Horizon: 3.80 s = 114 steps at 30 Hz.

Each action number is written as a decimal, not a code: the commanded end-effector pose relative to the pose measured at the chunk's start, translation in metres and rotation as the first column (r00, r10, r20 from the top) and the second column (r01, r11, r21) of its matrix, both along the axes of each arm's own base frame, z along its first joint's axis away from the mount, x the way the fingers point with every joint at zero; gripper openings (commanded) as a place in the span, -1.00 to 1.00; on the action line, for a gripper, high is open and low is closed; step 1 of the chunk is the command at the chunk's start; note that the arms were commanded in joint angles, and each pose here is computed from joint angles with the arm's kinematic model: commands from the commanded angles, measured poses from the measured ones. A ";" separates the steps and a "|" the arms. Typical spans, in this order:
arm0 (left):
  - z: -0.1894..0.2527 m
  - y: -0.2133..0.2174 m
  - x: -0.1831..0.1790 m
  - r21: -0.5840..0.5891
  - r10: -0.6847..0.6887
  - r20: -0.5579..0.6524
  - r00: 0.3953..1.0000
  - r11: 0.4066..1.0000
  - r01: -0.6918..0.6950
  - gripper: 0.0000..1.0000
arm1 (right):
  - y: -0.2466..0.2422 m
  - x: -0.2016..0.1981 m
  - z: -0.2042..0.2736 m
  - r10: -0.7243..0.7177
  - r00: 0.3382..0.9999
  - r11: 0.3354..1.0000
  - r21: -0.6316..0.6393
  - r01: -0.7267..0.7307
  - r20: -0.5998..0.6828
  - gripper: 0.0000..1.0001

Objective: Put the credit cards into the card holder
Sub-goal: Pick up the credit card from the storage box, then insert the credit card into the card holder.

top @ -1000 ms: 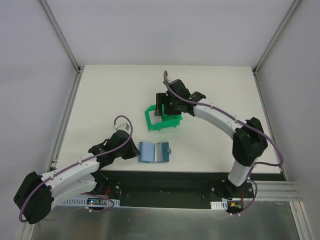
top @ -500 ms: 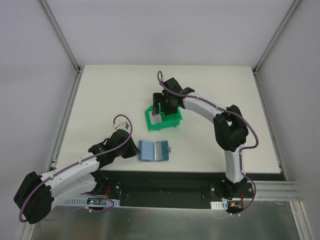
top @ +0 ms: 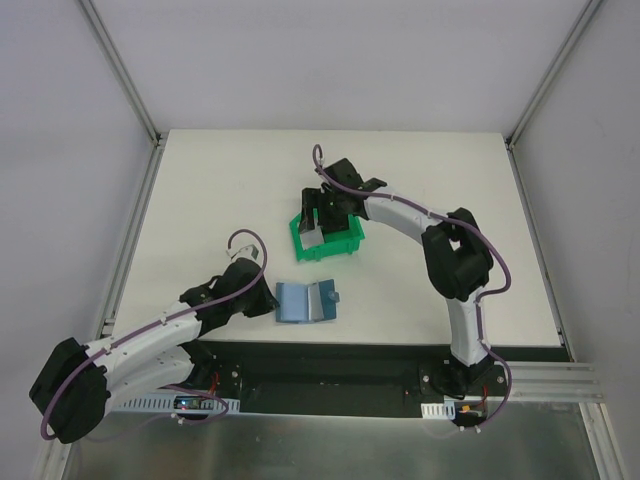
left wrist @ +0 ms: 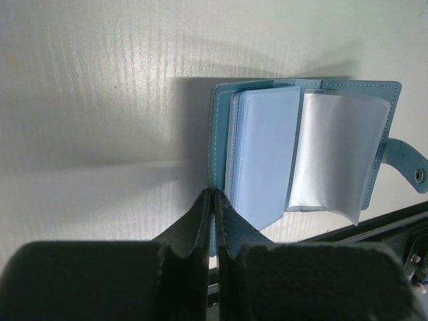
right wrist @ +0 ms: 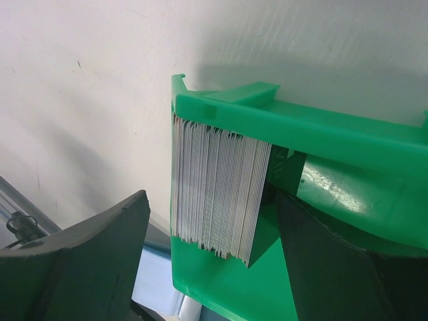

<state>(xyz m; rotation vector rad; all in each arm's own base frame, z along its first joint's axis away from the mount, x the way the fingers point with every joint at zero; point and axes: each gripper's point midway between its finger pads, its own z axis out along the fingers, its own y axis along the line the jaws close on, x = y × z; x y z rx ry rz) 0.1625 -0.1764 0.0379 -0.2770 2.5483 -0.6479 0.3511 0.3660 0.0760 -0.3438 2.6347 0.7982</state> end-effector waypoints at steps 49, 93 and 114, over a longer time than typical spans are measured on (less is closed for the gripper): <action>0.008 -0.007 0.007 0.011 -0.009 -0.003 1.000 1.000 0.009 -1.00 | 0.013 -0.003 0.038 0.040 0.999 0.993 0.114 -0.041 0.010 -0.33; -0.004 0.001 -0.001 0.014 0.011 -0.022 1.000 1.000 -0.011 -1.00 | -0.040 -0.008 0.142 -0.043 0.953 0.997 0.078 0.021 0.300 -0.99; -0.013 -0.001 -0.008 -0.029 0.058 -0.076 0.995 0.998 -0.061 -1.00 | 0.004 -0.169 0.023 -0.013 0.999 0.948 0.318 0.024 -0.035 -0.99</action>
